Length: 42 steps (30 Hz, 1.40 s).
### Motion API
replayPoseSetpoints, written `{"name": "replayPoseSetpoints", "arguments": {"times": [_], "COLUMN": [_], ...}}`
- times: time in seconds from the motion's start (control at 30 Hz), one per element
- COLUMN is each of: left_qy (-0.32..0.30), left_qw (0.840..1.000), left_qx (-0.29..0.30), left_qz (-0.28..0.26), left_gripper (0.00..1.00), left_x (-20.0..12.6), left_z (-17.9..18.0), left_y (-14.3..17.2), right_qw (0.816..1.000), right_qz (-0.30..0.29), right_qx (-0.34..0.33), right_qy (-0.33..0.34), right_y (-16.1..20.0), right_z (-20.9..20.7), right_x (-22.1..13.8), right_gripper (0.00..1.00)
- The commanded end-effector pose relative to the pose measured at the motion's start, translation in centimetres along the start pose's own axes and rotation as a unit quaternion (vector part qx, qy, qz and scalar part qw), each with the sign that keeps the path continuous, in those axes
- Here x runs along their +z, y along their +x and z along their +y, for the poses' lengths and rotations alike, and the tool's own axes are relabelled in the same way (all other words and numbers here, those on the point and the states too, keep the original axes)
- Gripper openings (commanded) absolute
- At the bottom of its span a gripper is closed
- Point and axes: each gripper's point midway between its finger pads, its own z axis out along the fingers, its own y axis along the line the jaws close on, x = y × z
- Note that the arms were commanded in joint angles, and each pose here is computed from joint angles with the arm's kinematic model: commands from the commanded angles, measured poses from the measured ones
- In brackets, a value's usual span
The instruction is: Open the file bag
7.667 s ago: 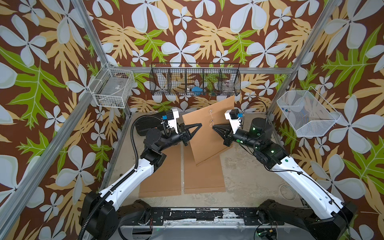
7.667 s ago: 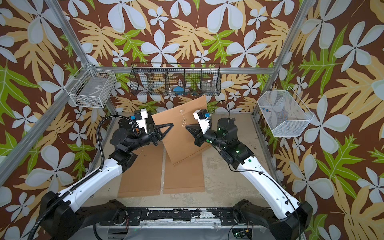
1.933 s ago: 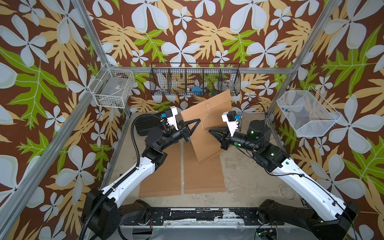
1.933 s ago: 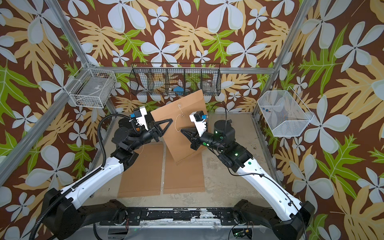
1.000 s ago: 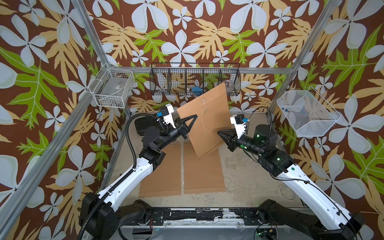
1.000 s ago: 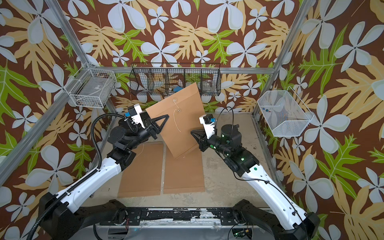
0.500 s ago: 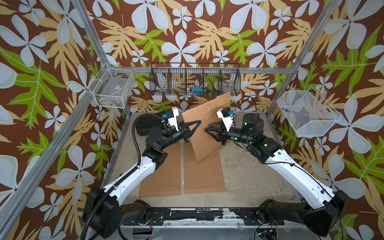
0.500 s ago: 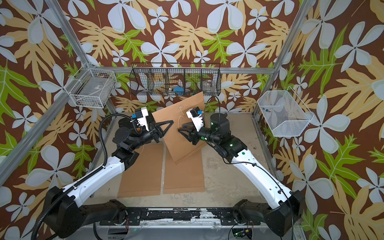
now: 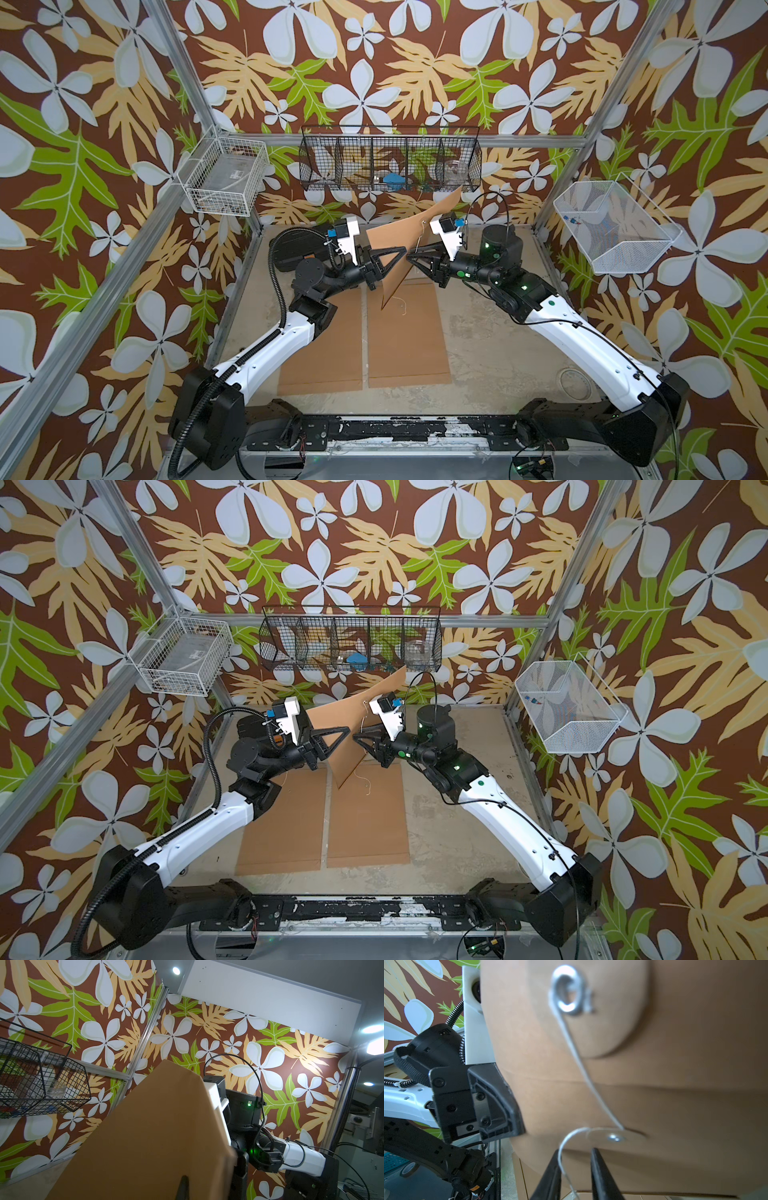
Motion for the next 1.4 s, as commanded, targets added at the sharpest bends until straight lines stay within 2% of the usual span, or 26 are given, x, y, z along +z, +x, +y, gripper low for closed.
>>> {"name": "replayPoseSetpoints", "arguments": {"times": [0.0,0.17,0.53,0.7,0.97,1.37], "left_qy": [0.022,-0.003,-0.014,-0.022,-0.051,-0.090], "left_qw": [1.000,0.999,0.997,0.997,0.996,0.991], "left_qx": [0.015,0.030,0.038,0.045,0.067,0.092], "left_qz": [-0.012,-0.023,-0.061,-0.056,-0.006,0.028], "left_gripper": [0.00,0.00,0.00,0.00,0.00,0.00], "left_x": [-0.1,-0.1,-0.2,-0.5,-1.0,-2.1], "left_z": [-1.2,-0.7,-0.9,-1.0,-0.2,0.9], "left_y": [-0.8,-1.6,-3.6,-3.4,-1.5,0.4], "right_qw": [1.000,1.000,1.000,0.999,0.993,0.988], "right_qz": [-0.021,-0.017,0.001,-0.004,-0.031,-0.054], "right_qx": [-0.007,-0.005,0.008,0.008,-0.020,-0.055], "right_qy": [0.000,0.000,0.003,0.044,0.111,0.132], "right_y": [-0.9,-0.4,1.8,1.9,-0.8,-4.7], "right_z": [0.1,0.4,0.1,-1.0,-2.0,-1.4], "right_x": [-0.1,-0.7,-0.7,-1.3,-4.2,-5.8], "right_gripper": [0.14,0.00,0.00,0.00,0.00,0.00]}}
